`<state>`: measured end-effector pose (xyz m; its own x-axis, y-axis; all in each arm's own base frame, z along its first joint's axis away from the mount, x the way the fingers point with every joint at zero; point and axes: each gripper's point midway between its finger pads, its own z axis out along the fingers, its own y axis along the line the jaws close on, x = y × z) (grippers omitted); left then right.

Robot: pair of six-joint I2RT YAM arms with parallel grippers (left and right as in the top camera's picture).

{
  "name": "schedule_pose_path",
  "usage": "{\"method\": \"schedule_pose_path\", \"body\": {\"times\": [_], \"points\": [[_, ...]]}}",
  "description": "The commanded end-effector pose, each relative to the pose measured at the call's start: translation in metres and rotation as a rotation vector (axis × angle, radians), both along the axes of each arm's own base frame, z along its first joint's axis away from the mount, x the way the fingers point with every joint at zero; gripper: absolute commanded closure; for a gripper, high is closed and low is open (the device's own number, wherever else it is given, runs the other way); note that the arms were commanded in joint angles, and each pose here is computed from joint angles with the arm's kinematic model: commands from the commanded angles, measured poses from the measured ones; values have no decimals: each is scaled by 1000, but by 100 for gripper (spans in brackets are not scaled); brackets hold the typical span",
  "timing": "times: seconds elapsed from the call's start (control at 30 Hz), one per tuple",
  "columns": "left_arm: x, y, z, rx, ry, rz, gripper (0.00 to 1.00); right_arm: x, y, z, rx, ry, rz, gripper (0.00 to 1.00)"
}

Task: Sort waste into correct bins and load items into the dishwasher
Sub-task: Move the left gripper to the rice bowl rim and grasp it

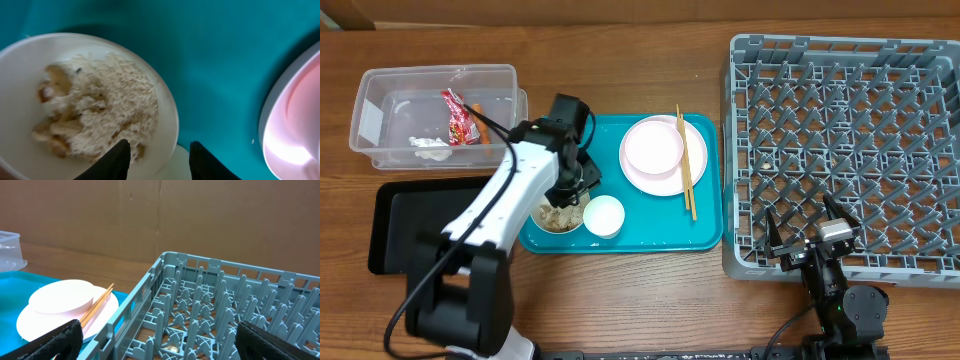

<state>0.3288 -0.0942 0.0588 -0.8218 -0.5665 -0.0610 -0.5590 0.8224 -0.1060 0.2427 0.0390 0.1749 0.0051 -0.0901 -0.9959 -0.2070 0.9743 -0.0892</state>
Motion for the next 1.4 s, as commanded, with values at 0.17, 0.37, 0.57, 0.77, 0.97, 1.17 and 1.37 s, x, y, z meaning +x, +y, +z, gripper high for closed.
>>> {"method": "schedule_pose_path", "body": {"times": [0.17, 0.37, 0.57, 0.77, 0.97, 1.17, 1.37], "points": [[7, -8, -35, 3, 38, 22, 71, 0, -2, -2, 1, -3, -9, 0], [7, -4, -41, 24, 46, 23, 77, 0, -2, -2, 1, -3, -9, 0], [10, -5, -40, 21, 35, 18, 92, 0, -2, -2, 1, -3, -9, 0], [16, -10, -33, 2, 18, -31, 96, 0, -2, -2, 1, -3, -9, 0], [20, -9, -29, 15, 9, -63, 96, 0, -2, -2, 1, -3, -9, 0], [27, -11, -17, 13, -8, -81, 96, 0, -2, -2, 1, -3, -9, 0], [38, -14, 9, 13, -25, -96, 96, 0, -2, -2, 1, -3, -9, 0]]}}
